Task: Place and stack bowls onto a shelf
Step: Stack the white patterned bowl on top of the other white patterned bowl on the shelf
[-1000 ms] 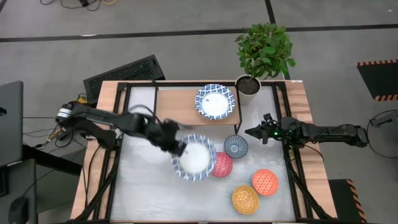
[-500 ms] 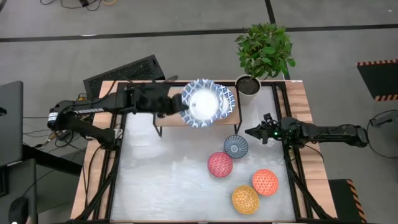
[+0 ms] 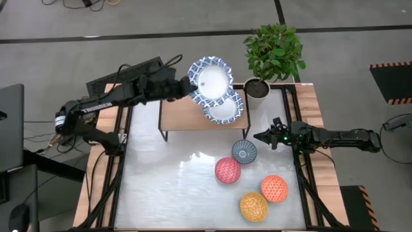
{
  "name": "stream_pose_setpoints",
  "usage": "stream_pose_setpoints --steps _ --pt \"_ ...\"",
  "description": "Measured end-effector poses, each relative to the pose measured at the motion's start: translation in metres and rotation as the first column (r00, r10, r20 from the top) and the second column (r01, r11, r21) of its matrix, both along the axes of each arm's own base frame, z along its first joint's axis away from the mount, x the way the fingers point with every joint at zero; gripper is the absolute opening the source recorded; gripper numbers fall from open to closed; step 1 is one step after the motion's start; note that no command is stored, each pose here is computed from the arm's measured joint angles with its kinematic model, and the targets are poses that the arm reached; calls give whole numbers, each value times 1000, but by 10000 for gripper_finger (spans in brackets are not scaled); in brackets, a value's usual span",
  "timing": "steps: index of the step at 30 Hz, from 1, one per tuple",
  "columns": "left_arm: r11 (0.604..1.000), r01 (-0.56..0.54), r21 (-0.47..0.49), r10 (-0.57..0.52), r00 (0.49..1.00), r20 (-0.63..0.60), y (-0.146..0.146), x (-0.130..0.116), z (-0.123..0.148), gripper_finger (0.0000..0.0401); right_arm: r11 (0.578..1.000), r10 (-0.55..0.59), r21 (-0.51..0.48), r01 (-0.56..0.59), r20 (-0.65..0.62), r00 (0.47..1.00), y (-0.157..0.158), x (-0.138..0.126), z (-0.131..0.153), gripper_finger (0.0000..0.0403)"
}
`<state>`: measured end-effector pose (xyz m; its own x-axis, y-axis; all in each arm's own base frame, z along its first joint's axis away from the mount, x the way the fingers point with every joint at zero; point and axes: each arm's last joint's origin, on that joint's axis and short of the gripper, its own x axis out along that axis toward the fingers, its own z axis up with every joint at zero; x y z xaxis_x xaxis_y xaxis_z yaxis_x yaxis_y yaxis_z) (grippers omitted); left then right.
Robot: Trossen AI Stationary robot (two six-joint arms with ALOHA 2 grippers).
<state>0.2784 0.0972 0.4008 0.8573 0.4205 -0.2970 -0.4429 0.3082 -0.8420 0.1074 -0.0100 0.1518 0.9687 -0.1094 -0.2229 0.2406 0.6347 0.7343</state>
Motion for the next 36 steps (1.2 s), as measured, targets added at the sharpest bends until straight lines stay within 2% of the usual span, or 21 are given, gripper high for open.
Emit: stream_pose_setpoints --steps 2,5,9,12,16,21,29,32,36 --pt "999 42 30 -42 999 -11 3 10 12 0 1000 0 0 0 0 1000 0 0 0 57" --pt "995 96 21 -91 980 -176 7 19 22 0 1000 0 0 0 0 1000 0 0 0 57" --pt "987 162 8 -143 894 -425 13 34 26 0 1000 0 -1 0 0 1000 0 0 0 57" --pt "976 216 11 -180 837 -517 20 48 29 0 1000 -1 -1 1 0 1000 0 0 0 57" --pt "959 284 -17 -246 797 -551 36 69 24 0 1000 -2 3 2 0 1000 0 0 0 57" --pt "944 324 -58 -300 775 -556 59 86 10 0 1000 -2 4 2 0 1000 0 0 0 57" --pt "929 334 -157 -354 687 -635 79 98 -27 0 1000 -2 4 2 0 1000 0 0 0 57" --pt "921 353 -166 -373 675 -637 80 100 -31 0 1000 -2 4 2 0 1000 0 0 0 57" --pt "918 367 -146 -374 688 -622 80 102 -29 0 1000 -2 4 2 1 1000 0 0 0 57"
